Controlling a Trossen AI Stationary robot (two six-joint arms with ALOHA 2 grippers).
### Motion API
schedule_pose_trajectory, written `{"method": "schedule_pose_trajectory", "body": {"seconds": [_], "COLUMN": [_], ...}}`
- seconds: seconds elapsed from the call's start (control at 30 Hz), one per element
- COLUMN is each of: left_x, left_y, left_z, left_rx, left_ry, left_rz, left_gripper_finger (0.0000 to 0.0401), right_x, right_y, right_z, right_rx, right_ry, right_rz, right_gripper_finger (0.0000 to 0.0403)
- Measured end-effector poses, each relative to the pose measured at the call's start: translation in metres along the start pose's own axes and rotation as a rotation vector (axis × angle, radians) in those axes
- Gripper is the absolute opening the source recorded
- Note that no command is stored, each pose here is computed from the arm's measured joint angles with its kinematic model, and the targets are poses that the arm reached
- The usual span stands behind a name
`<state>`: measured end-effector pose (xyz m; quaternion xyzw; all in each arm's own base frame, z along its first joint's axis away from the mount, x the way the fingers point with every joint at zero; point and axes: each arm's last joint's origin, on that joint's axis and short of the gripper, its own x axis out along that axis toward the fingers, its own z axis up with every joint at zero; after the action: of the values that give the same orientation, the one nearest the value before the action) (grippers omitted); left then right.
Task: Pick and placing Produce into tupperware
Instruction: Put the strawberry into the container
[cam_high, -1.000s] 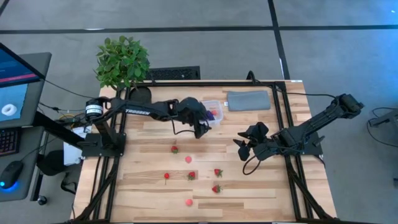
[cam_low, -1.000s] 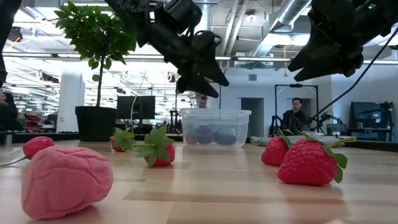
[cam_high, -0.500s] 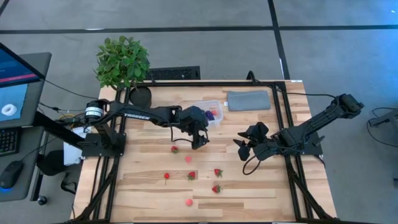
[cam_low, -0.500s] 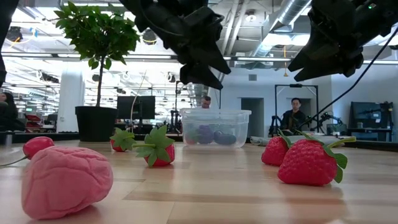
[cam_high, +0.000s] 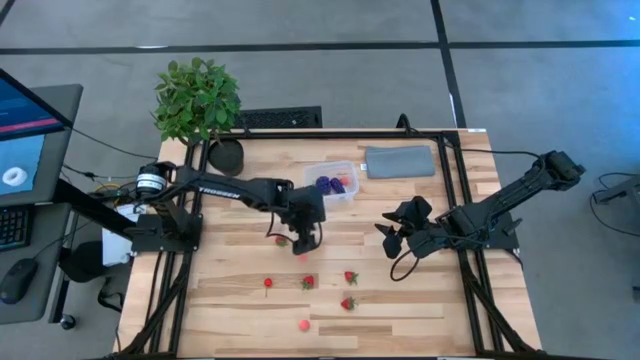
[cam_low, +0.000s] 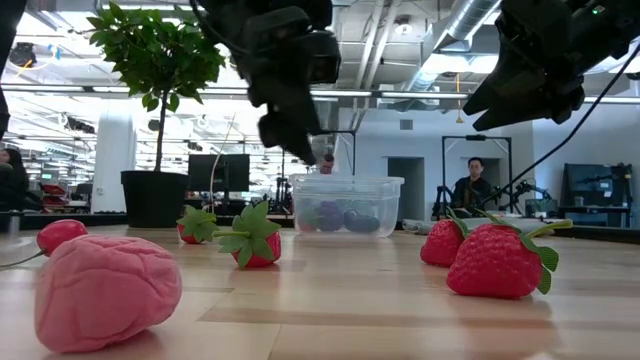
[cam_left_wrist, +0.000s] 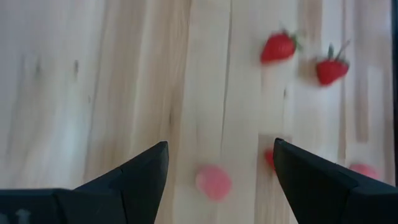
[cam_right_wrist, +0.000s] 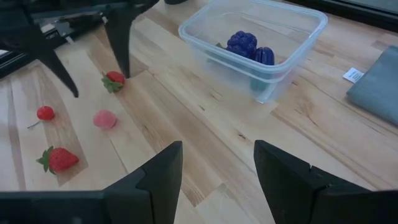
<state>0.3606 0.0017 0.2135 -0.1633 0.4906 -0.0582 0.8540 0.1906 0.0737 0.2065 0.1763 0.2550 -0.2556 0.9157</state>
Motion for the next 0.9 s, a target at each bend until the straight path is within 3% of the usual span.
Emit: {"method": "schedule_pose_trajectory", "body": {"seconds": [0.13,0.3,0.63,0.9], "left_x": [0.001,-0.009,-0.078,-0.116], "left_y": [-0.004,-0.011,-0.022,-0.020], "left_z": [-0.007,-0.007,-0.011,-0.057], "left_rx": [0.010,0.052,0.142,0.097], "left_ry": [0.061,0.029,-0.150,-0.241], "left_rz": [0.014,0.103,0.329,0.379], "left_gripper_finger": [0.0275,0.0275,0.0275,0.0275], "right_x": [0.000,0.000,0.000,0.000], "right_y": [0.000,0.000,0.000,0.000], "right_z": [0.000,0.000,0.000,0.000], "right_rx": [0.000,0.000,0.001,0.002], "right_ry": [0.000,0.000,0.000,-0.001], "right_rz": [0.000,0.001,0.001,0.002], "right_gripper_finger": [0.0221,0.0221,0.0221,0.0221]}}
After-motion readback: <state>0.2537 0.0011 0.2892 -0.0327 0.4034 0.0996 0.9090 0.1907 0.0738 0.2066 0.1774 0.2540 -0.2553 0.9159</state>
